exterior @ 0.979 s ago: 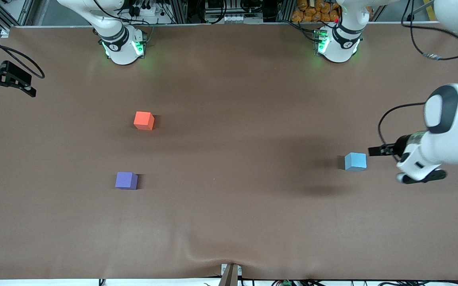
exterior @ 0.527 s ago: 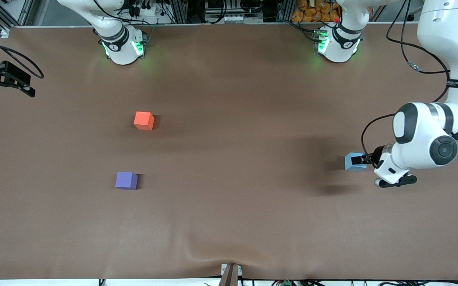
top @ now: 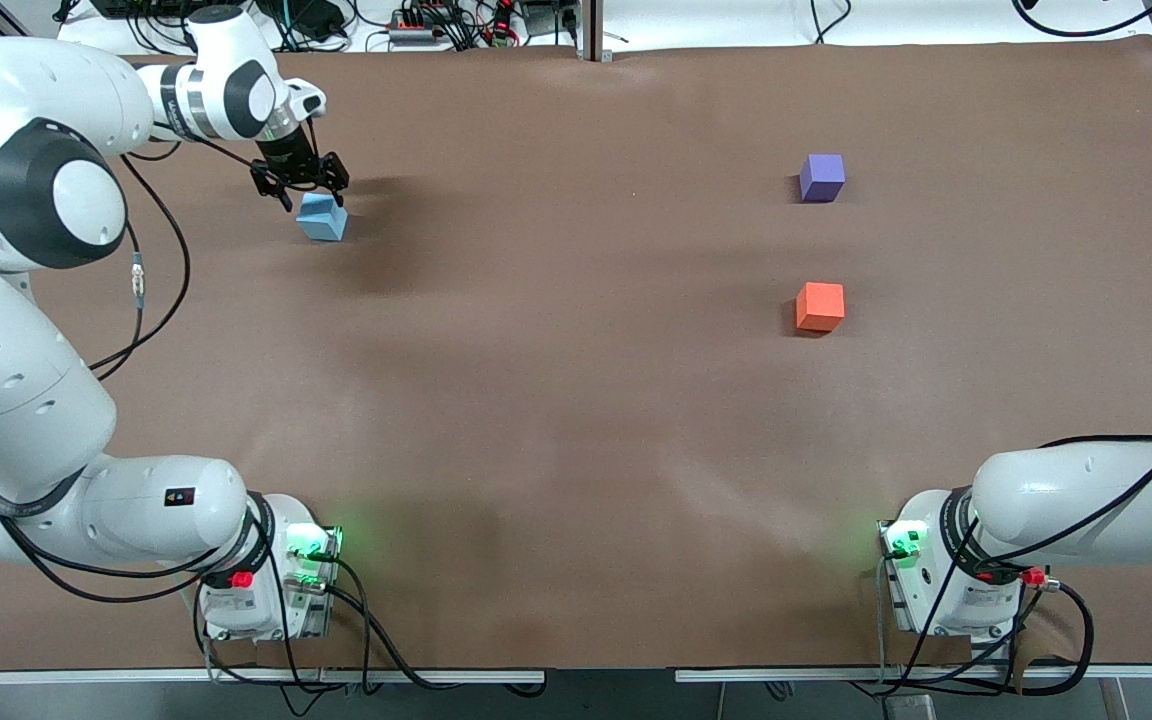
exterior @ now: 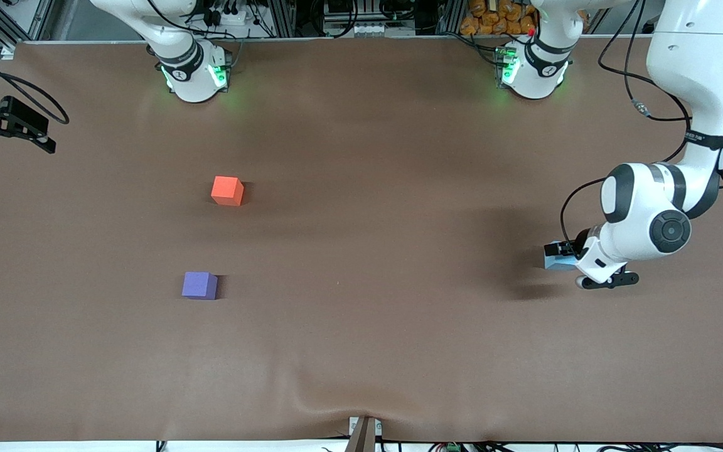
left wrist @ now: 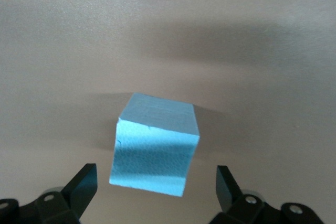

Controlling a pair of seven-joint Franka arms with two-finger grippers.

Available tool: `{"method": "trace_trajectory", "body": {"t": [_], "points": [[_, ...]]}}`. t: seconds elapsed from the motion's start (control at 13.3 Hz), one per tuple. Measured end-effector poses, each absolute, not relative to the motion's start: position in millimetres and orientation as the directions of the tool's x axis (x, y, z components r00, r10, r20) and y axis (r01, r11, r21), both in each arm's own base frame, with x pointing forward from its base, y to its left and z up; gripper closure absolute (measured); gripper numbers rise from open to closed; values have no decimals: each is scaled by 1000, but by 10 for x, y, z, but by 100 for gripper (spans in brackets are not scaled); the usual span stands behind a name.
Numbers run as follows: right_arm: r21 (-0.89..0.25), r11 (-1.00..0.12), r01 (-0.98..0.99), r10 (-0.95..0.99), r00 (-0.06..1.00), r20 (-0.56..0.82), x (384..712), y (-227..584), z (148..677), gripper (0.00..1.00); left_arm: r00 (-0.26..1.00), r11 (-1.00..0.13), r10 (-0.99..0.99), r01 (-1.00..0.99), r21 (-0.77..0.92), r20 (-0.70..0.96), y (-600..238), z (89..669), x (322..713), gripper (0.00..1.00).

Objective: Place blue block between orange and purple blocks
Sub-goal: 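Close the left gripper on the light-blue cube, then carry the light-blue cube with the left gripper toward the table middle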

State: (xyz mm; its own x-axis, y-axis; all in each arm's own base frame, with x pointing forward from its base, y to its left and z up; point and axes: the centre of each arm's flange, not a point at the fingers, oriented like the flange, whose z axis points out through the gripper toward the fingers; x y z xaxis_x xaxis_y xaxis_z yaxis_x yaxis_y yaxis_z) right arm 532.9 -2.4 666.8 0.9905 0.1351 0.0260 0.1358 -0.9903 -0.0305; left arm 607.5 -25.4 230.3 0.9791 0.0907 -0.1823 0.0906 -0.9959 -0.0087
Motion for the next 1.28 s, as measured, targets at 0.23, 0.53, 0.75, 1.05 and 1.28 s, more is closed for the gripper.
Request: {"method": "trace_trajectory", "body": {"t": [0.23,0.53,0.75,1.05,1.28], "points": [[-31,-990,136,135,991,26,5328,-24,6667,0,981,-998,60,59,-11,-183,-232,2236,6075,0],[-31,-990,136,135,991,25,5328,-24,6667,0,984,-999,46,46,-7,-174,-240,2177,6087,0],[-31,-990,136,135,991,24,5327,-24,6665,0,985,-999,46,46,-3,-167,-245,2055,6095,0],[-31,-990,135,134,991,24,5327,-30,6665,0,986,-999,36,37,0,-165,-303,1978,6094,30],[-31,-991,132,132,991,23,5326,-43,6665,0,987,-1000,17,17,1,-158,-442,2006,6106,42]]}}
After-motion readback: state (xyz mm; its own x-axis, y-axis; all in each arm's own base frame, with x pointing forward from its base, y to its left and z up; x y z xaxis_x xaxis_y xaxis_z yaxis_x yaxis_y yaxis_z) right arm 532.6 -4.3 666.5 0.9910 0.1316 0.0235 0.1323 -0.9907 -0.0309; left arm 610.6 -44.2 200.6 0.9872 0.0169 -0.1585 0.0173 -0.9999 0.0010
